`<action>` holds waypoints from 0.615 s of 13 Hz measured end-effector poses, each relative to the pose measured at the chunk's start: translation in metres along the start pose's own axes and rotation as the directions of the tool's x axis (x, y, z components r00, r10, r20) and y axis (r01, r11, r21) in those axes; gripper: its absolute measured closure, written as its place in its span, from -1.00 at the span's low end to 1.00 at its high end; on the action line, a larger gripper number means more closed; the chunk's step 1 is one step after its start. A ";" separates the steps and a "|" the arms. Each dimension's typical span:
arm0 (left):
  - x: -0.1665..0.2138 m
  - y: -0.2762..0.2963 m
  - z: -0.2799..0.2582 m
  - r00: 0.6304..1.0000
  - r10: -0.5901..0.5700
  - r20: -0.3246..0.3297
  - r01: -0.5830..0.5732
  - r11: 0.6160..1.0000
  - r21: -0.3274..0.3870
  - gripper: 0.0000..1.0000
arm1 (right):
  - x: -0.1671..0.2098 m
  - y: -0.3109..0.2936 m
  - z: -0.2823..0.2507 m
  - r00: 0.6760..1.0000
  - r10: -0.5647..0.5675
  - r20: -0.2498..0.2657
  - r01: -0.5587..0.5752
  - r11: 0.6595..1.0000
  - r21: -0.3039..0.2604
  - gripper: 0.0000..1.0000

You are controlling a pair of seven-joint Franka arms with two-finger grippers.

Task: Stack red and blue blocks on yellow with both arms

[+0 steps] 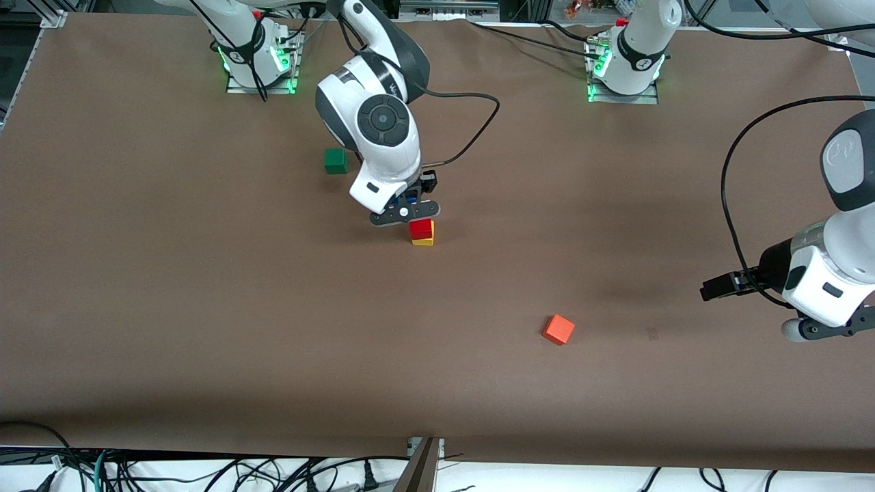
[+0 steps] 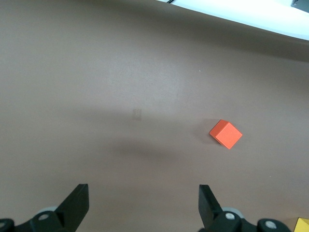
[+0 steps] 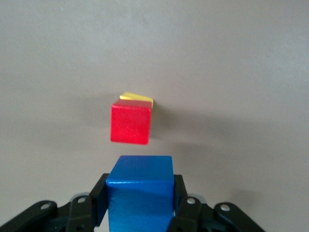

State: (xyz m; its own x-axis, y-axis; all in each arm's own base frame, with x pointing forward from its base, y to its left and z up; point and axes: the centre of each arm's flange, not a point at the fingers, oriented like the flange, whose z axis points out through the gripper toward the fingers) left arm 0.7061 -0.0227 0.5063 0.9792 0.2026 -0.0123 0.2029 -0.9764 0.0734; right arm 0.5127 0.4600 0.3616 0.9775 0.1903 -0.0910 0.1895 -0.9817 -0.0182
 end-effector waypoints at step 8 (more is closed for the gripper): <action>-0.030 -0.017 -0.067 1.000 -0.014 -0.009 0.014 1.000 0.010 -1.00 | 0.019 -0.007 0.020 0.996 -0.001 -0.093 0.005 0.999 0.046 -0.11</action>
State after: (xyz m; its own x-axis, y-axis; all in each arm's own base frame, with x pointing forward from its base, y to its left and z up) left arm 0.6735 -0.0072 0.5720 0.9763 0.2165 -0.0046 0.2163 -0.9743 0.0635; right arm 0.5276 0.4703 0.3399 0.9817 0.1904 0.0025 0.1902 -0.9796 -0.0645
